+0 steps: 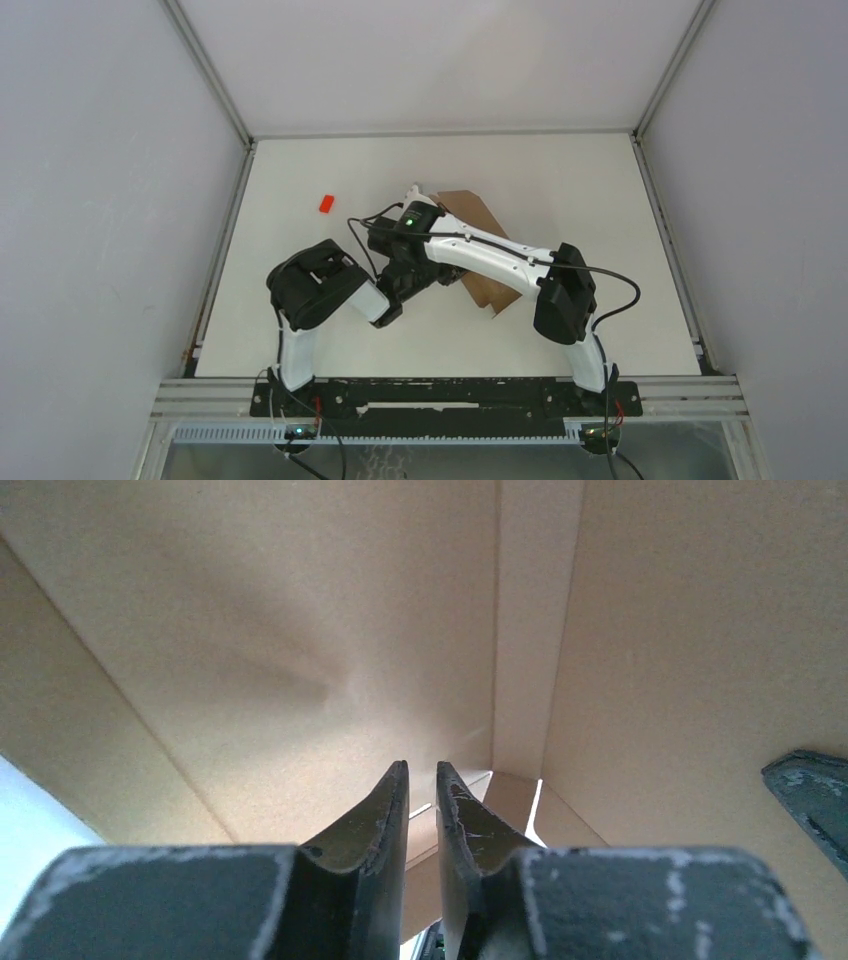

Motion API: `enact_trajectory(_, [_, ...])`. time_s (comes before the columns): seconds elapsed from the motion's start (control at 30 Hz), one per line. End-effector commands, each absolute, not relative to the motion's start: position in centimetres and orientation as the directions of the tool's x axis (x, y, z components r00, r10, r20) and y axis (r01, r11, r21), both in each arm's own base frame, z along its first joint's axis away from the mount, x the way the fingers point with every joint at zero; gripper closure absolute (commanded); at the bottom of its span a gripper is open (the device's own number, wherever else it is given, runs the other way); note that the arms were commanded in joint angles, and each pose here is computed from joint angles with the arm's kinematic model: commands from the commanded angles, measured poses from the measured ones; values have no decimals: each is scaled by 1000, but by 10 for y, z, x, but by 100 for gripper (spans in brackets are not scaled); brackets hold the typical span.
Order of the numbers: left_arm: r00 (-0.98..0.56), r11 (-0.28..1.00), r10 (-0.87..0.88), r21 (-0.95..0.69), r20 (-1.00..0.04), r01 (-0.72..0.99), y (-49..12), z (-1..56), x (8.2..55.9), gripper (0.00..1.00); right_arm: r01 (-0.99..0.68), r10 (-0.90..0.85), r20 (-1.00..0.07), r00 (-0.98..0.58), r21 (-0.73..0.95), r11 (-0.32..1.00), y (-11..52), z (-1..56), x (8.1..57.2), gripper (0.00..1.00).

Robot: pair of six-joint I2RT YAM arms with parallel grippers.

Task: Fold the paper box
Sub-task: Fold the paper box at the center of the board.

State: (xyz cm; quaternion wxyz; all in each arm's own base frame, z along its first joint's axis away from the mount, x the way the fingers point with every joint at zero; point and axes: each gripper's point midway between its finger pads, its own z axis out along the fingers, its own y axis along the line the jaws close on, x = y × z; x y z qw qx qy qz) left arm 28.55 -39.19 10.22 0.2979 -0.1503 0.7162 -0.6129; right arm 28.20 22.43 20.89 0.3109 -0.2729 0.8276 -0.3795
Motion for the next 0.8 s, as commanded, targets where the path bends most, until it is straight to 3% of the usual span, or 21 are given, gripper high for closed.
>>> enact_trajectory(0.0, [-758,186,-607,-970,-237,155,-387,102,290,80,-180,-676,-353,-646,-791,585,223,222,281,100])
enact_trajectory(0.77, [-767,253,-623,-967,-153,-13,-368,53,299,81,-206,-713,-310,-629,-818,537,227,217,278,100])
